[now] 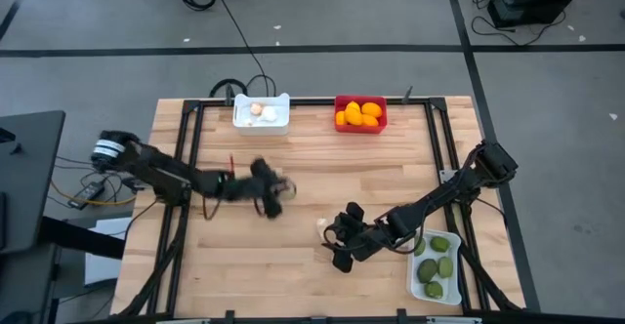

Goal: Sort produce into baskets
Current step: Put the white garlic into the top white bin

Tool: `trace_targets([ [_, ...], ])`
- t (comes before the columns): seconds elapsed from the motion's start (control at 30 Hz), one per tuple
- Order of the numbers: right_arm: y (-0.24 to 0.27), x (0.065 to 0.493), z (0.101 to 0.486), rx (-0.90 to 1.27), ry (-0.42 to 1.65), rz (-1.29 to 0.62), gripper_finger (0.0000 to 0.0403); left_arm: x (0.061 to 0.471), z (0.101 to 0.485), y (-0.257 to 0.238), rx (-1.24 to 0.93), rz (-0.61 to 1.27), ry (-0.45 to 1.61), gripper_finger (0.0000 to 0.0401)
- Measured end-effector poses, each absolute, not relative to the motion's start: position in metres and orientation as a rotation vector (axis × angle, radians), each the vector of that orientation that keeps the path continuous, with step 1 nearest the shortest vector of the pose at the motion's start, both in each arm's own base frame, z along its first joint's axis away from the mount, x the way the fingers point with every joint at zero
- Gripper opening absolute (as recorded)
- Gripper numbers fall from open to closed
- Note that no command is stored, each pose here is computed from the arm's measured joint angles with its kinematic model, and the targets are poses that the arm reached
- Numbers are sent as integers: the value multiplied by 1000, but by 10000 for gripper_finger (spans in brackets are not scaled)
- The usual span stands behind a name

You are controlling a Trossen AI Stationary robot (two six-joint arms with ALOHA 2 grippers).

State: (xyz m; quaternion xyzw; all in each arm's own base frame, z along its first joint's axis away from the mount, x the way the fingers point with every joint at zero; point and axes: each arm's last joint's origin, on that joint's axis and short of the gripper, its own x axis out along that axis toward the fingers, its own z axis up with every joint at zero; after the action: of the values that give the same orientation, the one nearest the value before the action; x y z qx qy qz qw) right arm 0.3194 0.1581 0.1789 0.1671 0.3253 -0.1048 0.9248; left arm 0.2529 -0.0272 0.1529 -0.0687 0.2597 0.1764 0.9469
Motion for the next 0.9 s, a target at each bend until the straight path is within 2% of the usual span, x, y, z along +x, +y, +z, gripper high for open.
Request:
trace_targets([
  [0.3, 153, 323, 167, 307, 676, -281, 256, 214, 202, 89, -108, 697, 414, 80],
  [0.6, 137, 328, 168, 292, 601, -437, 257, 174, 184, 169, -215, 964, 459, 87],
  [0.77, 134, 329, 168, 313, 616, -425, 264, 162, 179, 190, -305, 1051, 426, 133],
  [0.9, 135, 329, 168, 338, 617, -424, 271, 163, 181, 196, -360, 970, 423, 185],
])
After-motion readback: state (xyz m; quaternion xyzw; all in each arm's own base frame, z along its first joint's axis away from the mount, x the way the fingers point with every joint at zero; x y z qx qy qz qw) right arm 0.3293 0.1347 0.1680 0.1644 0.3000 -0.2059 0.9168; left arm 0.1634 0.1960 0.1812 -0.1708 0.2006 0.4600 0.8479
